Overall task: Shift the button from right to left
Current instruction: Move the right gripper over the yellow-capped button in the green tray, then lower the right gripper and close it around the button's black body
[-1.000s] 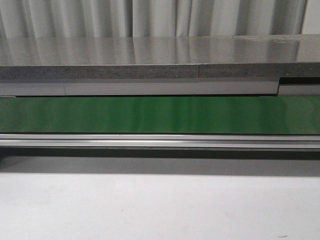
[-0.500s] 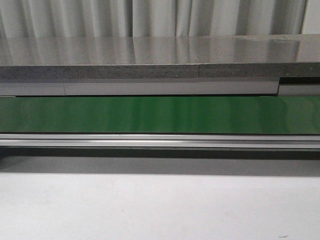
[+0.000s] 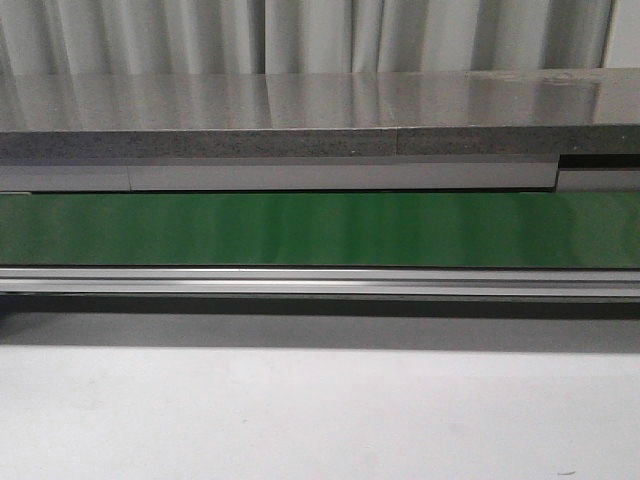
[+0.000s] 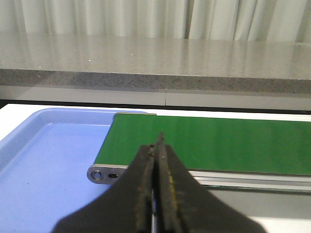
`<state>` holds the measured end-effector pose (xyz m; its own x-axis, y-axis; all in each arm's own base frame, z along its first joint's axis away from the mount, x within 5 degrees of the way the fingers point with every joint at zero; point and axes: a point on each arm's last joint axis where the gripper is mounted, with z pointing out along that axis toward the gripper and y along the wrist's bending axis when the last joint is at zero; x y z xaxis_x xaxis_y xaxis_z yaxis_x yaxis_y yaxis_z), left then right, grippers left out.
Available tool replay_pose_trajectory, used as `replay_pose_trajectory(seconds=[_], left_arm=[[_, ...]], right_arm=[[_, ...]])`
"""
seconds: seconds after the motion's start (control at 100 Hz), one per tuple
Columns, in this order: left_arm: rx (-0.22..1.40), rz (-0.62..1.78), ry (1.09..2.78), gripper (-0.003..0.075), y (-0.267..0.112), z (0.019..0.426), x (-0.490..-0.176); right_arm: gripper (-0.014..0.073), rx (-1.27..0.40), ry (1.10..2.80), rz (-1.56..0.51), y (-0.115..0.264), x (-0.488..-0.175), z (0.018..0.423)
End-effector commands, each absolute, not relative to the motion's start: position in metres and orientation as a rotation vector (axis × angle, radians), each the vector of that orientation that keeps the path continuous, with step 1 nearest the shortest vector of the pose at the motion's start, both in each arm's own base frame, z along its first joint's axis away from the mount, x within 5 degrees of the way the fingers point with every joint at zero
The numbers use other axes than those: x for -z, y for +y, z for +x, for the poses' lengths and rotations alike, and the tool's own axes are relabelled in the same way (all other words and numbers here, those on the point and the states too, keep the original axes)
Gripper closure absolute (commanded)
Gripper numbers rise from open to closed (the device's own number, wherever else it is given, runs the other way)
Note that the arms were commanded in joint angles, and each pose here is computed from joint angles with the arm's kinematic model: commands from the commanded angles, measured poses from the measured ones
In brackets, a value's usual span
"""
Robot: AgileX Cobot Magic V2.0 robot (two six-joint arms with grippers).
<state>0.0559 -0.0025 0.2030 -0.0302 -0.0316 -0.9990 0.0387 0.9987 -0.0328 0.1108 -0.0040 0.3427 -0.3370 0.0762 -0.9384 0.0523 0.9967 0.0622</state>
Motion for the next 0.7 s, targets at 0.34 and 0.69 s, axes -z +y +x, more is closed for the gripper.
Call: replay_pose_trajectory(seconds=[0.34,0.69], left_arm=[[0.061,-0.005,1.537,0.0741,-0.002,0.056,-0.196],[0.061,-0.005,1.537,0.0741,-0.002,0.056,-0.196]], right_arm=[[0.0662,-0.024,2.196,0.148,-0.014,-0.364,0.186],[0.0091,0.094,2.39,0.349,-0.06,-0.344,0.209]])
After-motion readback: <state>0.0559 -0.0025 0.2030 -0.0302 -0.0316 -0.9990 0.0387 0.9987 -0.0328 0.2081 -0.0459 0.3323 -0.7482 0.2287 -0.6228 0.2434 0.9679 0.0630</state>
